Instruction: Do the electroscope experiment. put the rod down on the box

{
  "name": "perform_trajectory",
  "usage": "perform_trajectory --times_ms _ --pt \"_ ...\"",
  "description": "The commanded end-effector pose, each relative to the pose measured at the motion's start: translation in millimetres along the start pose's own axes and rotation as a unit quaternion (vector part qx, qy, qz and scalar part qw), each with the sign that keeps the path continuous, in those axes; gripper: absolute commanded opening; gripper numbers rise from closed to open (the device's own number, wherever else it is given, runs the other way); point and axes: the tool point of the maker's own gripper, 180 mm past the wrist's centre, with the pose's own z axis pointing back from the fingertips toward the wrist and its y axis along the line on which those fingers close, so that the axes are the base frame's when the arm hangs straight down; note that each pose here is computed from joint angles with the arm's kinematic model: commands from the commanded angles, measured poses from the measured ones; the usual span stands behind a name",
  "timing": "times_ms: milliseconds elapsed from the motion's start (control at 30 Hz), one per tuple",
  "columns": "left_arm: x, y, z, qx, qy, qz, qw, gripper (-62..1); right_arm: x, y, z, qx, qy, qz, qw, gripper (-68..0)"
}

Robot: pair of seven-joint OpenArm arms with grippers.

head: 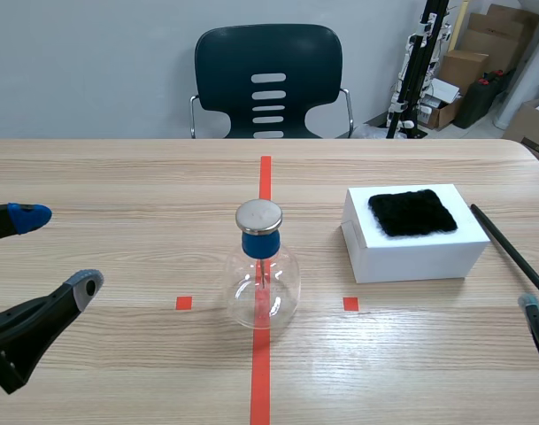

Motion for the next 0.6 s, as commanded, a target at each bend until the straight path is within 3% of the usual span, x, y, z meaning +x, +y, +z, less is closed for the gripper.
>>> perform_trajectory --times_ms 0,567 --pt "3.5 -3.5 -0.5 0.003 -0.004 -0.001 1.0 1.4 14.3 -4.3 -3.2 -0.003 -0.023 0.008 0.9997 0.4" --pt "56.3 -40.4 -8.0 -0.017 -0.032 -0.013 0.9993 1.4 15.9 -4.3 -3.1 -0.003 -0.028 0.008 0.9996 0.4"
